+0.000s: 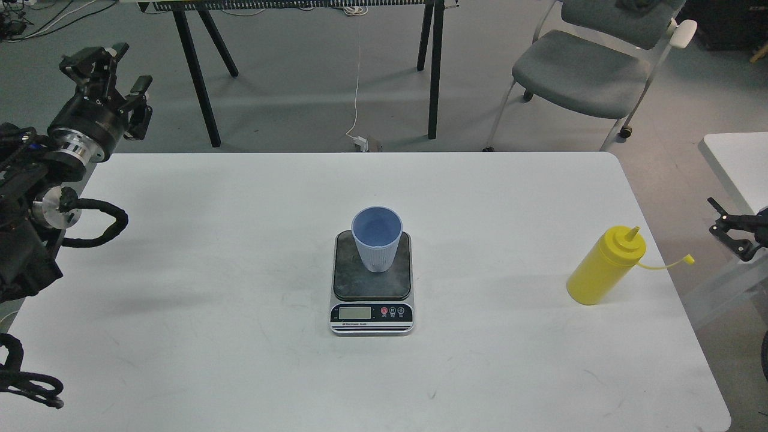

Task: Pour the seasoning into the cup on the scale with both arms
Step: 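Move the right gripper toward the yellow squeeze bottle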

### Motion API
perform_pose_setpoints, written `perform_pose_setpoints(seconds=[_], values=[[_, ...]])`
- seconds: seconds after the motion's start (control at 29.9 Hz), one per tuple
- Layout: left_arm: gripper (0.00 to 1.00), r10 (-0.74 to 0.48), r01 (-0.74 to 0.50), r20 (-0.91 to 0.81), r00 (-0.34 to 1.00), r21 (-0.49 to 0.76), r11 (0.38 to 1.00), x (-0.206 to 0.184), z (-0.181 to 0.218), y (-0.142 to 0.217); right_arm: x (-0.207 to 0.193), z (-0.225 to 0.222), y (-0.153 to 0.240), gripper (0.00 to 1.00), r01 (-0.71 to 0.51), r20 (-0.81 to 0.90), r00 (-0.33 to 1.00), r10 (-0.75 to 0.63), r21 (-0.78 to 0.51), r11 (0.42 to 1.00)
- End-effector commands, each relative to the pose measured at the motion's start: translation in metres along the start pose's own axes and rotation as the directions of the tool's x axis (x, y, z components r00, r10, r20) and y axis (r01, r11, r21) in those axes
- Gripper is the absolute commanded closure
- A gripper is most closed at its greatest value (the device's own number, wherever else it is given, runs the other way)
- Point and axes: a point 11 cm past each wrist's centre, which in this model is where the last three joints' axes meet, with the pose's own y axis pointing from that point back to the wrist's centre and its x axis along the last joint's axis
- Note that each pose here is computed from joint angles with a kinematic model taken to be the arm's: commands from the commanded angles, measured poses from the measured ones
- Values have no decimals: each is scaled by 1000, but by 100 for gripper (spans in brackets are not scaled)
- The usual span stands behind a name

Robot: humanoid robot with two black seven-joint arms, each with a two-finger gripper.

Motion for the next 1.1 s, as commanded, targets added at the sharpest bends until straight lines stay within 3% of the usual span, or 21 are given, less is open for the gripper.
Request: perform_pose_setpoints(seconds=[0.0,0.2,0.5,1.07], values=[[38,1,-1,-1,1000,0,1000,0,0,0,22,9,18,0,-65,41,997,65,-13,998],[37,3,-3,-1,1000,8,1000,1,-4,2,40,58,45,0,-117,191,973,133,-92,989],[35,15,-16,12,1000,28,999,9,-10,10,28,167,63,0,-59,370,916,155,-259,964],[34,16,-16,11,1000,42,999,9,-17,13,-17,181,42,0,73,482,875,42,-218,973]])
